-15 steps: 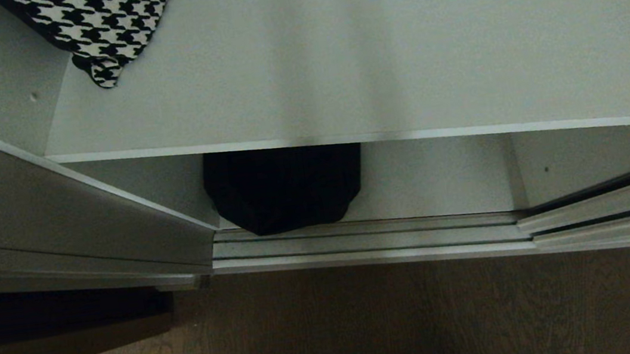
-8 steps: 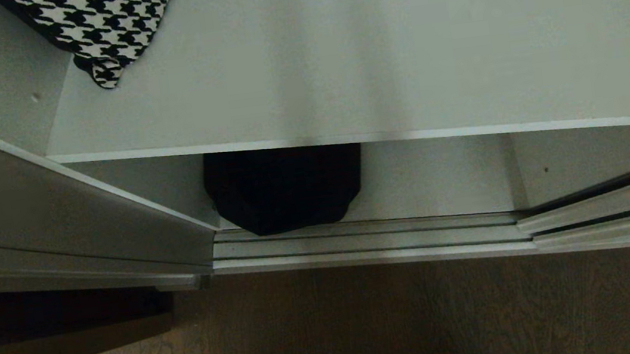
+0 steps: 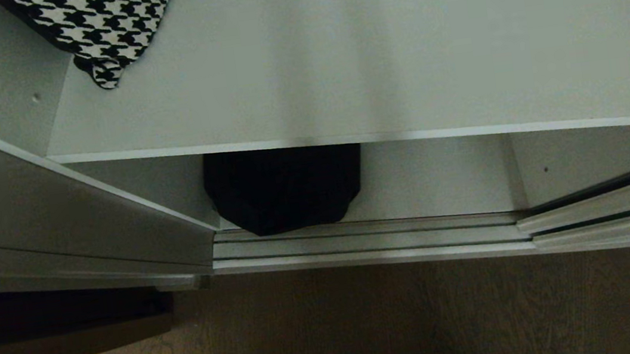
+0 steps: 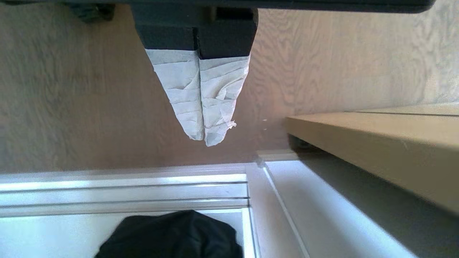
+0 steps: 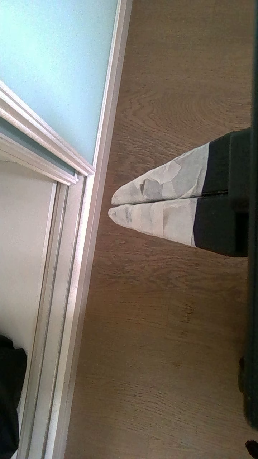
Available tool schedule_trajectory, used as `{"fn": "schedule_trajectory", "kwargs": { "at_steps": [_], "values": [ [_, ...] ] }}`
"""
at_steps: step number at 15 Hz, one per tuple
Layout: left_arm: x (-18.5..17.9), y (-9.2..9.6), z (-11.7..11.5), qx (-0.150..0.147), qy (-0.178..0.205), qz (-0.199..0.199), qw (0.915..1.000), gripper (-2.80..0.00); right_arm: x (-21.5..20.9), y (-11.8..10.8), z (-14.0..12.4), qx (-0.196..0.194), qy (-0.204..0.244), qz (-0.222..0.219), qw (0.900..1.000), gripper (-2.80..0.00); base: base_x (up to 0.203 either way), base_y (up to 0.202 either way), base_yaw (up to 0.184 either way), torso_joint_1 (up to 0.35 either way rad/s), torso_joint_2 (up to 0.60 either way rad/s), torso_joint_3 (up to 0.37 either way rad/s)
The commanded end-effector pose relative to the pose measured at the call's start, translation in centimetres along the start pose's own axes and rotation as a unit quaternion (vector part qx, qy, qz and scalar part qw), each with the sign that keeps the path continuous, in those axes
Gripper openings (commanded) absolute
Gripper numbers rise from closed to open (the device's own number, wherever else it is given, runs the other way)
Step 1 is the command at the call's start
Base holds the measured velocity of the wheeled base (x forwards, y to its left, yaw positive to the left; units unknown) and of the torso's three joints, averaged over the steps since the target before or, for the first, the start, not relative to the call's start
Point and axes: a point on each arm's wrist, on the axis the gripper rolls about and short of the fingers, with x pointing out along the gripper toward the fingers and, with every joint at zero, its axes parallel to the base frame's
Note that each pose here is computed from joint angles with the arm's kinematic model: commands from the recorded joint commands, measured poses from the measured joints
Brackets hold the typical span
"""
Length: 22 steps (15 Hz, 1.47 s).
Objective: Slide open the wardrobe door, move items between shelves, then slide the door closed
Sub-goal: Close the door
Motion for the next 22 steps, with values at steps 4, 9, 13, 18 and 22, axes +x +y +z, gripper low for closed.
{"fn": "schedule_trajectory", "kwargs": {
  "at_steps": [4, 9, 13, 18, 22],
  "values": [
    [-0.5, -0.3, -4.3, -0.03, -0.04, 0.023, 0.9985, -2.8, 0.0, 0.0, 0.0, -0.001, 0.0, 0.0, 1.0, -2.8, 0.0, 0.0, 0.0, 0.0, 0.0, 0.0],
    [-0.4, -0.2, -4.1, -0.057, -0.074, 0.019, 0.9954, -2.8, 0.0, 0.0, 0.0, -0.001, 0.0, 0.0, 1.0, -2.8, 0.0, 0.0, 0.0, 0.0, 0.0, 0.0],
    [-0.4, -0.3, -4.0, -0.049, -0.084, 0.01, 0.9952, -2.8, 0.0, 0.0, 0.0, -0.001, 0.0, 0.0, 1.0, -2.8, 0.0, 0.0, 0.0, 0.0, 0.0, 0.0],
    [-0.3, -0.4, -4.3, 0.046, -0.075, -0.004, 0.9961, -2.8, 0.0, 0.0, 0.0, 0.0, 0.0, 0.0, 1.0, -2.8, 0.0, 0.0, 0.0, 0.0, 0.0, 0.0],
    [-0.4, -0.1, -5.2, -0.014, -0.009, 0.055, 0.9984, -2.8, 0.0, 0.0, 0.0, -0.001, 0.0, 0.0, 1.0, -2.8, 0.0, 0.0, 0.0, 0.0, 0.0, 0.0]
  ]
}}
